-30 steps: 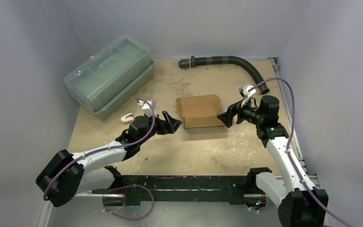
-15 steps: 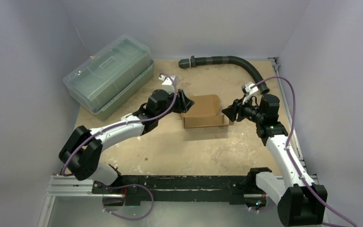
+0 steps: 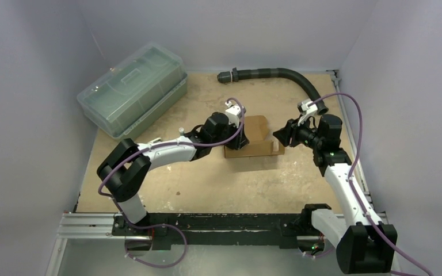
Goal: Fold the paper box
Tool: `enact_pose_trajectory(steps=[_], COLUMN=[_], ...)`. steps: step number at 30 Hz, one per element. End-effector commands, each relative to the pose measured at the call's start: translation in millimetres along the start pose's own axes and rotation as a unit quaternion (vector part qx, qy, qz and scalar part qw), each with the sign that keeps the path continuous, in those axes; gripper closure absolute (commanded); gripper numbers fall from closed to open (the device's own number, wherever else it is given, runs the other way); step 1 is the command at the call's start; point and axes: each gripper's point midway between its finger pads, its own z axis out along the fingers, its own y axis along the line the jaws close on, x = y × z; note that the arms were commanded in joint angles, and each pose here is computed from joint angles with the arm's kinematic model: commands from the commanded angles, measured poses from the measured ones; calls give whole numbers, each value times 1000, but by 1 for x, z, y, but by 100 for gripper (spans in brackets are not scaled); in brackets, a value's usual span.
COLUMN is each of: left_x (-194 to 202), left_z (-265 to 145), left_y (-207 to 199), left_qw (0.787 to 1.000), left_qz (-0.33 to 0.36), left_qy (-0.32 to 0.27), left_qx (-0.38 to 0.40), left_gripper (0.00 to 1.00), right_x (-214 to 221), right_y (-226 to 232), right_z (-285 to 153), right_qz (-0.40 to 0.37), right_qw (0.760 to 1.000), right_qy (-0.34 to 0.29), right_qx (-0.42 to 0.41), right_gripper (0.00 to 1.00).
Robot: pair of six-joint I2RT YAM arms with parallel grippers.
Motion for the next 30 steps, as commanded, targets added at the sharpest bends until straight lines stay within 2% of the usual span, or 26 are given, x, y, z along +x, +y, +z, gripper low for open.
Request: enact_pose_trajectory(steps=[1, 6, 12, 19, 22, 26, 28, 30], left_x=[1, 23, 38, 51, 56, 60, 61, 61], left_z=[-3, -4, -10, -13, -12, -10, -10, -11], left_y=[-22, -31, -35, -37, -37, -39, -40, -39], left_qw=[999, 999, 998, 998, 997, 997, 997, 997], left_qz=[7, -5, -24, -34, -38, -42, -42, -42], left_qy=[-10, 5, 7, 13, 15, 17, 18, 17], left_qx=[40, 53, 59, 58, 59, 62, 62, 60], left_gripper=[75, 75, 75, 75, 75, 75, 75, 75], right_x=[-9, -4, 9, 34, 45, 35, 30, 27], right_y=[-6, -6, -3, -9, -18, -26, -32, -36], right_z=[2, 4, 12, 26, 33, 46, 58, 69], right_qz=[2, 11, 26, 32, 30, 25, 38, 51], right_qw=[1000, 1000, 999, 994, 989, 988, 988, 987], right_qy=[-10, -1, 27, 95, 133, 136, 134, 136], right_qx=[10, 4, -21, -52, -53, -63, -62, -71], right_gripper=[55, 49, 25, 8, 5, 5, 6, 12])
